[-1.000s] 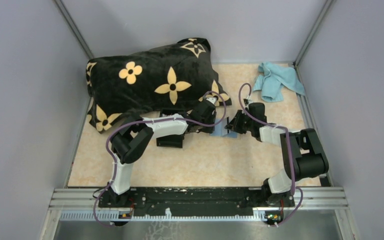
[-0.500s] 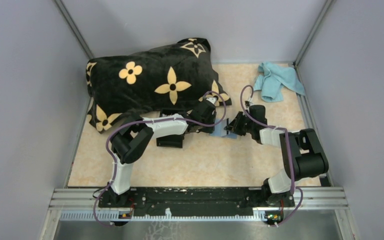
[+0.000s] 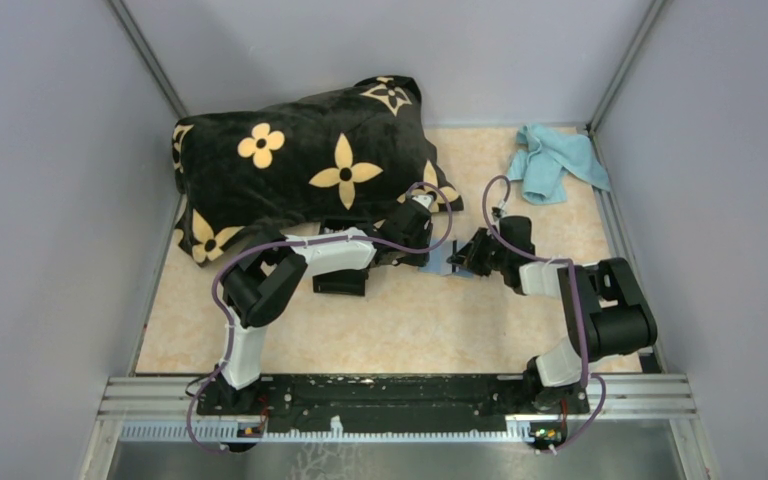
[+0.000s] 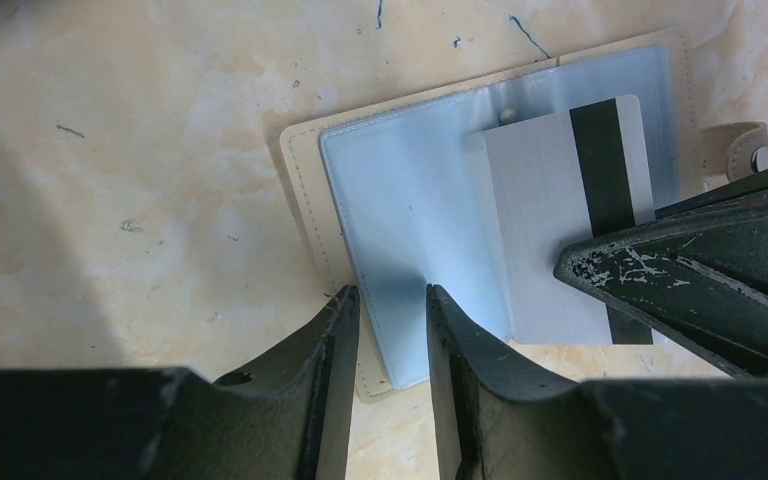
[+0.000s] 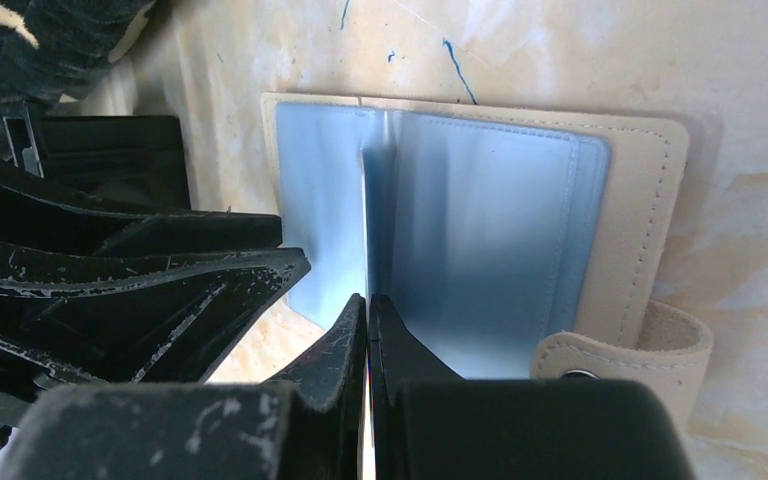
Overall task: Put the credit cards into the card holder
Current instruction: Insert the credit card into the card holder.
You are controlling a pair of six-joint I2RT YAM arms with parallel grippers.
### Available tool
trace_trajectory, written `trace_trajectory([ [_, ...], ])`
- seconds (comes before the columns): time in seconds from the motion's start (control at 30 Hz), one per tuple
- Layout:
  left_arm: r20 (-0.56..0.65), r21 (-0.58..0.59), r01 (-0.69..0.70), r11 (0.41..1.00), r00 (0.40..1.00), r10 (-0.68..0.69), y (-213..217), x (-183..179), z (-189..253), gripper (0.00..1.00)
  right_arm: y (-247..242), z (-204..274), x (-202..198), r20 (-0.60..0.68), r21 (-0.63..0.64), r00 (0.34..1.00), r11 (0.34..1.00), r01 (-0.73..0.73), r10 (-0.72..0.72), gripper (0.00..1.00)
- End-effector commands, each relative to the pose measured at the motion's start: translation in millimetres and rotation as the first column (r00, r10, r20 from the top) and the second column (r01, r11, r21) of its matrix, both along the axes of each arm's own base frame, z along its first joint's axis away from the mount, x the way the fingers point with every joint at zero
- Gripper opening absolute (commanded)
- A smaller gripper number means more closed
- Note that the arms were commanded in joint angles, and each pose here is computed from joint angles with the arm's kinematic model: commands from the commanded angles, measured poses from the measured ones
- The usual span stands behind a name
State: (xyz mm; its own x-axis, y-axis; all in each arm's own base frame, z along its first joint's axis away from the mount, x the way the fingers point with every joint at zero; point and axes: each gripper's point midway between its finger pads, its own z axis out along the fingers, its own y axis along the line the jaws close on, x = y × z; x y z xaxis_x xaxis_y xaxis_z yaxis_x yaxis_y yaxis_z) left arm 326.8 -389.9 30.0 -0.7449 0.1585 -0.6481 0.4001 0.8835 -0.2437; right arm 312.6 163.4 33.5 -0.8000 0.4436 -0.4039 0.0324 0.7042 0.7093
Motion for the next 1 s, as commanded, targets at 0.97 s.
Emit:
trace_trajectory([
  [0.97, -0.129, 0.144, 0.012, 0.990, 0.992, 0.007, 33, -28, -61, 0.38, -6, -27, -3, 0.015, -0.033, 1.000, 0.999, 0.026, -0.026, 0.00],
])
